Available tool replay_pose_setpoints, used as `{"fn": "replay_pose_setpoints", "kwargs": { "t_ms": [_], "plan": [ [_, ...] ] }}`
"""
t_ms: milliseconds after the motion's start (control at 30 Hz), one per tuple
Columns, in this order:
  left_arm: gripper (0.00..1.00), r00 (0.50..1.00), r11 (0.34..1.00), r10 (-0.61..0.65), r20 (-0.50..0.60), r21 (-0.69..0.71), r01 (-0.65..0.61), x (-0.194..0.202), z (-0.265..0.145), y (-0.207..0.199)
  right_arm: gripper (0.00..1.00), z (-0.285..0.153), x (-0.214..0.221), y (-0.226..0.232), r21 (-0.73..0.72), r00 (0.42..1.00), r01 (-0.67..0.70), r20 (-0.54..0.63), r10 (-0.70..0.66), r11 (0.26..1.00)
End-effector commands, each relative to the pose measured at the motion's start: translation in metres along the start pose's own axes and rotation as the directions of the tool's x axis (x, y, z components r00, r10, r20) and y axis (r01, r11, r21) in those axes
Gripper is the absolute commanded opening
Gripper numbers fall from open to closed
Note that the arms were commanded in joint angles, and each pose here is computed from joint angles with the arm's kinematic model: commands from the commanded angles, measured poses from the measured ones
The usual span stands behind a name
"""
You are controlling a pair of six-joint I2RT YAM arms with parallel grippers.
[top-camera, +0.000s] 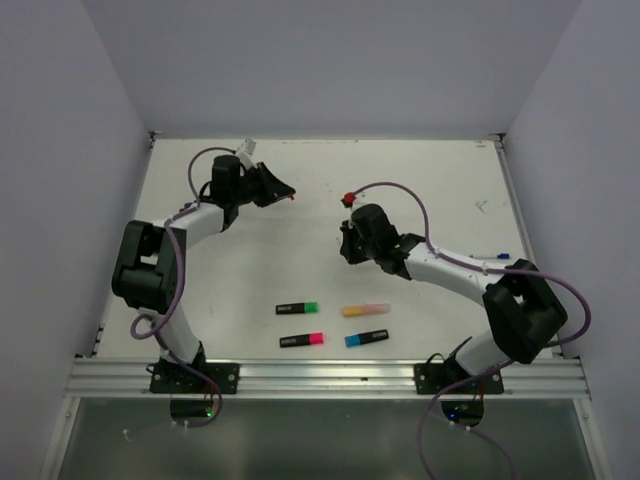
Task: Open the pen caps
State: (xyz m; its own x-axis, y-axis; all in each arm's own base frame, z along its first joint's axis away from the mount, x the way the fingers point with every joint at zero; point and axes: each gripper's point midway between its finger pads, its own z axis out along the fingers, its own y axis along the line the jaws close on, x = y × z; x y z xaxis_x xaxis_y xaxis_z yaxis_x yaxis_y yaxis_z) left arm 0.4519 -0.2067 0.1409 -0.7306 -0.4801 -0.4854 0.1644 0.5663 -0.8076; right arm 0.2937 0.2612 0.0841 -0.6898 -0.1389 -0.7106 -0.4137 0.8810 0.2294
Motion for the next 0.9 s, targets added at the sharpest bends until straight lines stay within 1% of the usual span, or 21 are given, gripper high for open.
{"fn": "replay_pose_setpoints", "kwargs": {
  "t_ms": [0,33,100,133,167,200,233,267,333,367,433,500,633,667,700,833,867],
  "plan": [
    [0.0,0.979,0.956,0.191,-0.071,-0.213,-0.202,0.022,-0.007,0.019,0.0,0.004,-0.018,-0.04,0.25,1.0,0.008,-0.003,-0.008,0.968],
    [0.0,0.97,0.946,0.214,-0.116,-0.223,-0.235,0.035,-0.005,0.021,0.0,0.009,-0.018,-0.046,0.29,1.0,0.008,-0.018,-0.002,0.957],
    [0.0,0.958,0.932,0.244,-0.151,-0.235,-0.275,0.047,0.0,0.024,0.0,0.012,-0.021,-0.055,0.33,0.999,-0.021,-0.016,0.028,0.944],
    [0.0,0.948,0.916,0.244,-0.202,-0.273,-0.294,0.056,-0.004,0.033,0.0,0.015,-0.022,-0.062,0.358,0.999,-0.03,-0.018,0.038,0.933],
    [0.0,0.942,0.904,0.26,-0.21,-0.29,-0.314,0.053,-0.002,0.033,0.0,0.017,-0.022,-0.066,0.372,0.999,-0.043,-0.015,0.052,0.927],
    [0.0,0.935,0.878,0.257,-0.245,-0.345,-0.332,0.06,-0.004,0.044,0.0,0.019,-0.023,-0.074,0.389,0.998,-0.052,-0.016,0.063,0.92],
    [0.0,0.925,0.859,0.272,-0.264,-0.367,-0.357,0.061,-0.006,0.049,0.0,0.021,-0.028,-0.078,0.4,0.998,-0.06,-0.01,0.07,0.915],
    [0.0,0.923,0.833,0.279,-0.266,-0.411,-0.37,0.059,-0.007,0.057,0.0,0.026,-0.023,-0.083,0.414,0.997,-0.053,-0.031,0.072,0.909],
    [0.0,0.914,0.807,0.288,-0.286,-0.441,-0.393,0.065,-0.009,0.063,0.0,0.029,-0.03,-0.091,0.436,0.997,-0.053,-0.026,0.072,0.899],
    [0.0,0.912,0.788,0.292,-0.289,-0.468,-0.401,0.066,-0.011,0.068,0.0,0.035,-0.025,-0.095,0.448,0.997,-0.037,-0.049,0.066,0.893],
    [0.0,0.904,0.777,0.294,-0.31,-0.474,-0.415,0.072,-0.011,0.069,0.0,0.04,-0.03,-0.097,0.456,0.996,-0.032,-0.059,0.066,0.889],
    [0.0,0.899,0.774,0.281,-0.336,-0.475,-0.419,0.081,-0.01,0.073,0.0,0.048,-0.026,-0.099,0.46,0.994,-0.029,-0.079,0.073,0.888],
    [0.0,0.891,0.759,0.267,-0.368,-0.489,-0.429,0.092,-0.009,0.078,0.0,0.056,-0.027,-0.102,0.466,0.993,-0.045,-0.076,0.09,0.884],
    [0.02,0.891,0.759,0.268,-0.366,-0.49,-0.429,0.093,-0.01,0.077,0.0,0.057,-0.025,-0.103,0.469,0.992,-0.045,-0.08,0.093,0.882],
    [0.06,0.891,0.757,0.267,-0.368,-0.491,-0.43,0.095,-0.011,0.077,0.0,0.058,-0.025,-0.104,0.471,0.992,-0.048,-0.081,0.097,0.881],
    [0.17,0.885,0.745,0.271,-0.378,-0.5,-0.442,0.097,-0.013,0.077,0.01,0.064,-0.02,-0.105,0.465,0.989,-0.059,-0.092,0.115,0.883],
    [0.18,0.884,0.744,0.266,-0.385,-0.501,-0.442,0.099,-0.013,0.079,0.01,0.065,-0.019,-0.106,0.466,0.988,-0.063,-0.095,0.121,0.883]
  ]
}}
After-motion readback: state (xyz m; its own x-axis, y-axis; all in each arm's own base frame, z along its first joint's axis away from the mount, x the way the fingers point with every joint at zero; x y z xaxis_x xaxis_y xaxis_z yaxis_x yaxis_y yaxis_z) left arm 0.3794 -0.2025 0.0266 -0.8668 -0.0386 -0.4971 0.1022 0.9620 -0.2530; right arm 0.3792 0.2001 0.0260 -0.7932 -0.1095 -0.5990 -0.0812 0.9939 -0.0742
